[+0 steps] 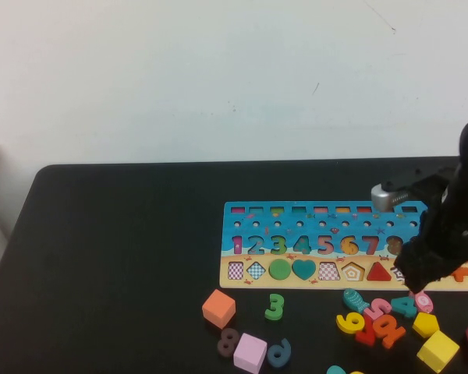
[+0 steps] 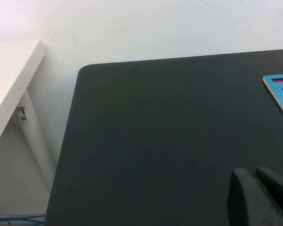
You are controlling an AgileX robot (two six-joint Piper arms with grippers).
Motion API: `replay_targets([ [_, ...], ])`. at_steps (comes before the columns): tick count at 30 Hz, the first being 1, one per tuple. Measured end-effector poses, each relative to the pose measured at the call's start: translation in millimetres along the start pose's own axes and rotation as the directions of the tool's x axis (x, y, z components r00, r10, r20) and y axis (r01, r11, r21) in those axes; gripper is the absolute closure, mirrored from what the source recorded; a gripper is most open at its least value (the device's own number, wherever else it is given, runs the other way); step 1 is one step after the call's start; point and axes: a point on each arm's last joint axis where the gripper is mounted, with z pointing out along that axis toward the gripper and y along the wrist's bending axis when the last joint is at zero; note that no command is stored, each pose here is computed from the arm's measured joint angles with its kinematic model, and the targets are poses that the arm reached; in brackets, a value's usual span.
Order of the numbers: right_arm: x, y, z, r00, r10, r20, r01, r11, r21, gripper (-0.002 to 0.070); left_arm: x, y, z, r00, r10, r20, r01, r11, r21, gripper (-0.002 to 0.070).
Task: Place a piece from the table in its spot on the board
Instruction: Pick up the "Pentagon"
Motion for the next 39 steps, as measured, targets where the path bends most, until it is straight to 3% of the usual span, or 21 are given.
replay_targets([
  [3, -1, -4, 14, 0.999, 0.028, -0.027, -0.028, 0.999, 0.027, 0.0146, 0, 0.0, 0, 1.0, 0.0, 0.0, 0.0, 1.0, 0.0, 0.0676],
  [8, -2, -8, 34, 0.994, 0.102, -0.051, -0.1, 0.994, 0.046, 0.012, 0, 0.0, 0, 1.0, 0.0, -0.004, 0.0, 1.0, 0.0, 0.0676],
  [15, 6, -9, 66, 0.979, 0.197, -0.053, -0.194, 0.979, 0.06, 0.0117, 0, 0.0, 0, 1.0, -0.001, -0.004, 0.001, 1.0, 0.0, 0.0676],
  [35, 13, -12, 99, 0.961, 0.257, -0.099, -0.249, 0.965, 0.085, 0.0116, 0, 0.0, 0, 1.0, 0.001, -0.004, -0.001, 1.0, 0.001, 0.0676],
  [39, 13, -11, 102, 0.958, 0.265, -0.107, -0.258, 0.963, 0.078, 0.0151, 0, 0.0, 0, 1.0, 0.001, -0.004, -0.001, 1.0, 0.001, 0.0676],
])
